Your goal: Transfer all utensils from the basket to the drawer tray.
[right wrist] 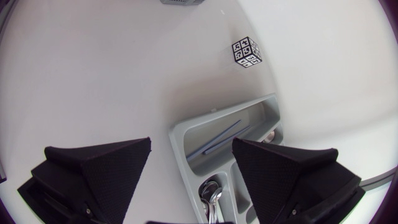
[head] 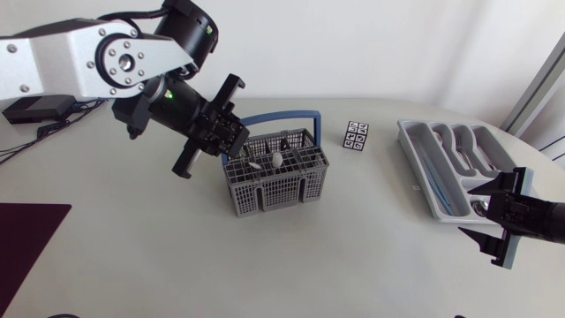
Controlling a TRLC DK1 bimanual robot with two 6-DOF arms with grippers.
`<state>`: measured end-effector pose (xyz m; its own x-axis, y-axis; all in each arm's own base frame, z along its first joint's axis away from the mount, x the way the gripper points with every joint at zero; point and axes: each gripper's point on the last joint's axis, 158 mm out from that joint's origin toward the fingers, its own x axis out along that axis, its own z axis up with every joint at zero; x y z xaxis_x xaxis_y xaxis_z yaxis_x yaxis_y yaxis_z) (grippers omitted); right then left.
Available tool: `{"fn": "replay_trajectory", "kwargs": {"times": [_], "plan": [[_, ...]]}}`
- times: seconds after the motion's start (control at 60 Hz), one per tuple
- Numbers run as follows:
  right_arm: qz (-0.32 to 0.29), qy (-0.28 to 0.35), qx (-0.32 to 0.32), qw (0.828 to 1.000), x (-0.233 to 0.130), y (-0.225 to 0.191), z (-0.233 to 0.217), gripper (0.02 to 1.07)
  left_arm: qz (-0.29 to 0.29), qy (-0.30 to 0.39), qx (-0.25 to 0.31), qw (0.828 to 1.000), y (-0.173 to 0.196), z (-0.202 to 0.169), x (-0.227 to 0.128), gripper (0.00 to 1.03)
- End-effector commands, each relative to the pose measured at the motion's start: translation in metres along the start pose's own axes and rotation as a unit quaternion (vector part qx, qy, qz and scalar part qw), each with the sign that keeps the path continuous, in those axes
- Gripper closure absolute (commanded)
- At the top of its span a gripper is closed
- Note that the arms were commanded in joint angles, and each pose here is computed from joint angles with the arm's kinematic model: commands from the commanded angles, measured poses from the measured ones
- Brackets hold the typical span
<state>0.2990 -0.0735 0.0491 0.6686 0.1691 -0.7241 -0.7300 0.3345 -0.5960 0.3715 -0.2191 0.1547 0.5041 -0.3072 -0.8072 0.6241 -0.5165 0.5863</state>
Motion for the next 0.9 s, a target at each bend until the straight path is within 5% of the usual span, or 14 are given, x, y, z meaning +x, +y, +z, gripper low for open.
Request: {"fn": "replay_trajectory", "kwargs": {"times": [0.0, 0.333, 0.883], "plan": [[0.012, -0.007, 0.007, 1.0, 0.001, 0.012, 0.006, 0.12, 0.01, -0.01, 0.017, 1.0, 0.014, 0.003, -0.003, 1.0], [0.009, -0.022, -0.007, 1.0, -0.007, 0.016, 0.029, 0.12, 0.01, -0.01, 0.015, 1.0, 0.025, 0.001, -0.014, 1.0], [-0.01, -0.052, -0.008, 0.999, -0.031, 0.02, 0.072, 0.12, 0.126, 0.015, -0.011, 0.992, 0.052, -0.011, -0.09, 1.0]]}}
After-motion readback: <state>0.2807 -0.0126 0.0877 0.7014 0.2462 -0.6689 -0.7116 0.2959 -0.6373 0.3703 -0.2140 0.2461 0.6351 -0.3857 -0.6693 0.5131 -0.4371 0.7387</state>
